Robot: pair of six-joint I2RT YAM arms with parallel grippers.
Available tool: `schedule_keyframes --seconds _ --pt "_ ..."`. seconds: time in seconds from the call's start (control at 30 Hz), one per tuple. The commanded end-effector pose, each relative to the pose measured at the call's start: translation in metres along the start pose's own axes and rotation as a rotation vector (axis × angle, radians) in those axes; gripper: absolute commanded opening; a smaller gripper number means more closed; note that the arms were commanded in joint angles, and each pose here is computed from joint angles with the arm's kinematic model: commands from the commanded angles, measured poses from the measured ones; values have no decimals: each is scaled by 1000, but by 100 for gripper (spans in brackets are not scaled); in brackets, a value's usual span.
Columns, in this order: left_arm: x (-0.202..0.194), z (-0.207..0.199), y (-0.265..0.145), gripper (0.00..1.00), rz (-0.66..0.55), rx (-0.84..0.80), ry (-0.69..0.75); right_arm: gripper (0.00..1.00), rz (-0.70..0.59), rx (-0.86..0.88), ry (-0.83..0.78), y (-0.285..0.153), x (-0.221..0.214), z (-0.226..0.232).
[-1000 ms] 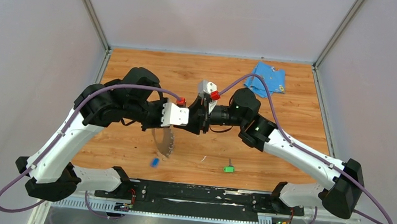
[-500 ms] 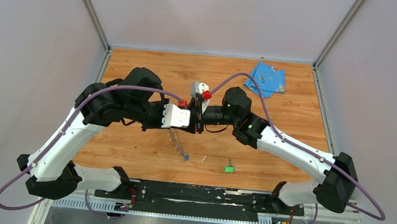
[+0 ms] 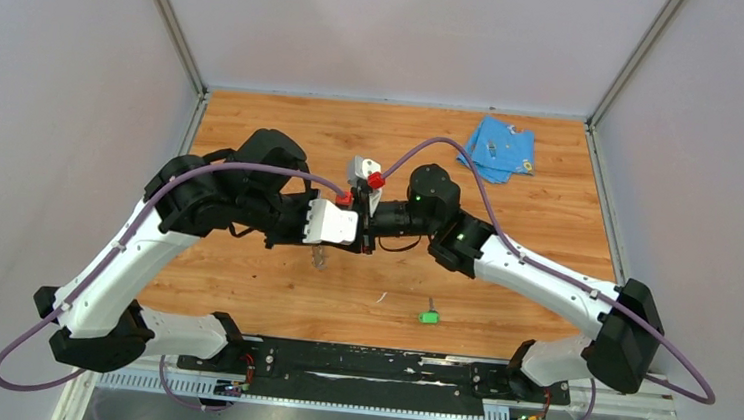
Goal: Put the keys on the keyring
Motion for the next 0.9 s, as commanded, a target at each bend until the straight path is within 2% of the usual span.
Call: schedule_keyframes --seconds 0.0,0.07,0.13,0.37,0.4,0.47,0.53,0.57,0.6,0.73,0.87 --pt "4 0 -5 0 -8 11 8 16 3 19 -14 8 9 4" --pt "4 0 -6 0 -10 11 9 14 2 7 -21 7 9 3" --pt "4 0 -6 0 -10 11 9 2 -4 -12 -30 6 11 1" --pt "8 -5 -8 0 -37 -8 6 0 -60 -130 -64 -6 14 -7" --pt "10 -5 -8 4 -43 -10 3 0 -76 -143 -67 -9 14 -7" --pt "12 -5 -9 26 -53 -15 -5 0 -113 -162 -63 -12 16 -6" --pt "17 -9 -12 57 -78 -28 -7 0 -152 -169 -52 -14 17 -4" --pt "18 -11 -13 65 -89 -35 -6 0 -168 -174 -48 -16 17 -3" --pt "18 -10 -16 68 -93 -27 -4 0 -194 -175 -54 -18 21 -1" --pt "12 -7 -20 68 -78 14 0 0 -229 -164 -47 -22 23 5" --pt "-2 -15 -14 60 -53 -8 3 0 -271 -141 -40 -23 29 10"
Point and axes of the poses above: each gripper's point midway between its finger pads, its own y axis out along the fingers, its own z axis along the line the jaws close on, x = y × z, the point moved 1 cm from there along -y, back along the fingers, and after that the axes turned 9 degrees about -y, right-handed, at the moved point
